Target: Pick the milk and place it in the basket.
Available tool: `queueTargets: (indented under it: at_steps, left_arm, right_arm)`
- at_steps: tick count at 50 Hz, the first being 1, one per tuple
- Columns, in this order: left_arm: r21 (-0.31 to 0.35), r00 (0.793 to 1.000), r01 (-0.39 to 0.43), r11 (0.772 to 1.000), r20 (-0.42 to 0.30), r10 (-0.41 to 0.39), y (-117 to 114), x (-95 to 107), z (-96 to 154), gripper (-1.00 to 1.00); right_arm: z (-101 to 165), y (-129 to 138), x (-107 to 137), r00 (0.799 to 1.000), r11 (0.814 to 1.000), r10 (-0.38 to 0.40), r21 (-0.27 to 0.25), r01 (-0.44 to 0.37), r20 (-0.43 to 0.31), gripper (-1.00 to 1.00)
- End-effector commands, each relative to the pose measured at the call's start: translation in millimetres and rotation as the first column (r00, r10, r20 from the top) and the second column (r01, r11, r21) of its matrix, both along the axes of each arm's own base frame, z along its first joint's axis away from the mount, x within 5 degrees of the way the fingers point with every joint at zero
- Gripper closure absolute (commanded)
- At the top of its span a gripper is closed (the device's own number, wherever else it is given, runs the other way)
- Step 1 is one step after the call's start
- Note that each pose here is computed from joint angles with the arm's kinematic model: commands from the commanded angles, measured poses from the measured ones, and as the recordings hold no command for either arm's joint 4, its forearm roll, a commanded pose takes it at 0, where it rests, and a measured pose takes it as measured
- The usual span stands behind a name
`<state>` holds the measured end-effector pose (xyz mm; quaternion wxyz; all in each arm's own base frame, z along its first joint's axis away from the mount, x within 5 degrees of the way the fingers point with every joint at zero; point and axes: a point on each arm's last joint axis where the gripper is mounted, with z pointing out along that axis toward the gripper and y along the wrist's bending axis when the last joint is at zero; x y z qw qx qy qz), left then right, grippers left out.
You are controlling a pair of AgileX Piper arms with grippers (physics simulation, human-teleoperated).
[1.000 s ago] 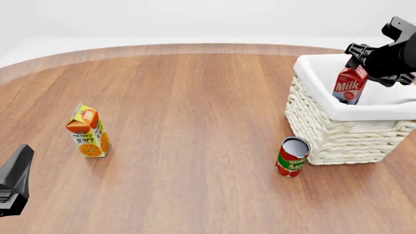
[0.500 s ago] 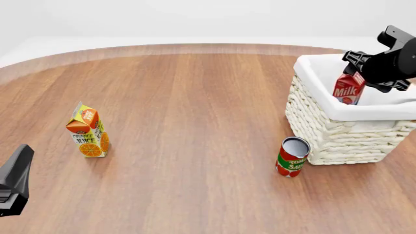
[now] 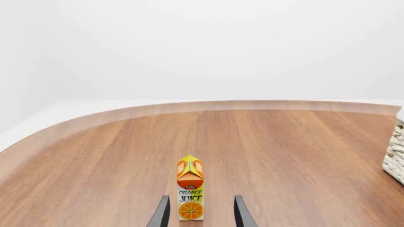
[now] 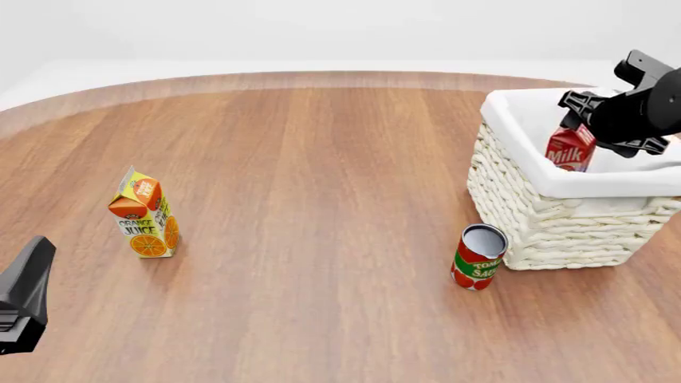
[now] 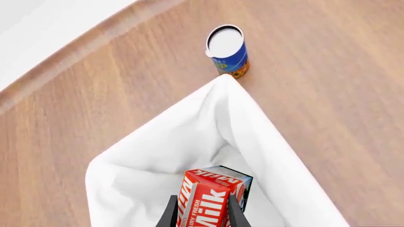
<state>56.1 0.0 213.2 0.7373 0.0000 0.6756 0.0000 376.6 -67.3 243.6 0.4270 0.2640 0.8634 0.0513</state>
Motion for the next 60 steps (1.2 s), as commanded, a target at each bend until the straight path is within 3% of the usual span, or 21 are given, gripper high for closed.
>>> queueTargets:
  at_steps: [1,2,3,27,30,33,38,41,45,46,47,48,50,52,53,54,55,56,57,59,60]
  left_arm:
    - [0.000,1.000,0.000,1.000,0.000,0.000,0,0,0,-1.00]
    - [0.000,1.000,0.000,1.000,0.000,0.000,0,0,0,-1.00]
    - [0.000,1.000,0.000,1.000,0.000,0.000,0,0,0,-1.00]
    - [0.000,1.000,0.000,1.000,0.000,0.000,0,0,0,-1.00]
    - [0.000,1.000,0.000,1.000,0.000,0.000,0,0,0,-1.00]
    - [0.000,1.000,0.000,1.000,0.000,0.000,0,0,0,-1.00]
    - [0.000,1.000,0.000,1.000,0.000,0.000,0,0,0,-1.00]
    - [0.000,1.000,0.000,1.000,0.000,0.000,0,0,0,-1.00]
    - [0.000,1.000,0.000,1.000,0.000,0.000,0,0,0,-1.00]
    - [0.000,1.000,0.000,1.000,0.000,0.000,0,0,0,-1.00]
    - [0.000,1.000,0.000,1.000,0.000,0.000,0,0,0,-1.00]
    - [0.000,1.000,0.000,1.000,0.000,0.000,0,0,0,-1.00]
    - [0.000,1.000,0.000,1.000,0.000,0.000,0,0,0,-1.00]
    - [0.000,1.000,0.000,1.000,0.000,0.000,0,0,0,-1.00]
    - [0.000,1.000,0.000,1.000,0.000,0.000,0,0,0,-1.00]
    - [0.000,1.000,0.000,1.000,0.000,0.000,0,0,0,-1.00]
    - [0.000,1.000,0.000,1.000,0.000,0.000,0,0,0,-1.00]
    - [0.000,1.000,0.000,1.000,0.000,0.000,0,0,0,-1.00]
    - [0.000,1.000,0.000,1.000,0.000,0.000,0,0,0,-1.00]
    - [0.000,1.000,0.000,1.000,0.000,0.000,0,0,0,-1.00]
    - [0.000,1.000,0.000,1.000,0.000,0.000,0,0,0,-1.00]
  right_arm:
    - [9,-2,0,0.999,1.000,-0.017,0.009,0.017,0.030,1.00]
    - [9,-2,0,0.999,1.000,-0.017,0.009,0.017,0.030,1.00]
    - [7,1,1,0.999,1.000,-0.020,0.025,0.019,0.025,-1.00]
    - [25,11,-4,0.999,0.999,-0.015,0.045,0.012,0.052,-1.00]
    - [48,23,-14,0.994,0.999,0.010,0.042,-0.015,0.107,-1.00]
    - [92,46,-34,0.975,0.996,0.076,0.020,-0.082,0.208,-1.00]
    - [135,79,-66,0.942,0.983,0.171,0.009,-0.181,0.288,-1.00]
    - [154,98,-86,0.914,0.968,0.241,-0.010,-0.251,0.326,-1.00]
    - [178,126,-118,0.843,0.924,0.371,-0.070,-0.375,0.389,-1.00]
    - [183,134,-128,0.817,0.905,0.416,-0.092,-0.416,0.399,-1.00]
    - [184,139,-133,0.801,0.892,0.442,-0.103,-0.440,0.404,-1.00]
    - [184,139,-133,0.801,0.892,0.442,-0.103,-0.440,0.404,-1.00]
    - [187,152,-149,0.756,0.854,0.508,-0.130,-0.504,0.412,-1.00]
    - [190,165,-164,0.697,0.809,0.573,-0.160,-0.565,0.431,-1.00]
    - [190,174,-175,0.651,0.772,0.618,-0.184,-0.609,0.440,-1.00]
    - [190,174,-175,0.651,0.772,0.618,-0.184,-0.609,0.440,-1.00]
    - [190,187,-187,0.591,0.720,0.672,-0.208,-0.662,0.447,-1.00]
    - [185,202,-192,0.558,0.681,0.701,-0.183,-0.709,0.443,-1.00]
    - [182,204,-193,0.556,0.674,0.705,-0.170,-0.719,0.440,-1.00]
    - [184,208,-202,0.504,0.637,0.737,-0.212,-0.741,0.451,-1.00]
    - [184,208,-202,0.504,0.637,0.737,-0.212,-0.741,0.451,-1.00]
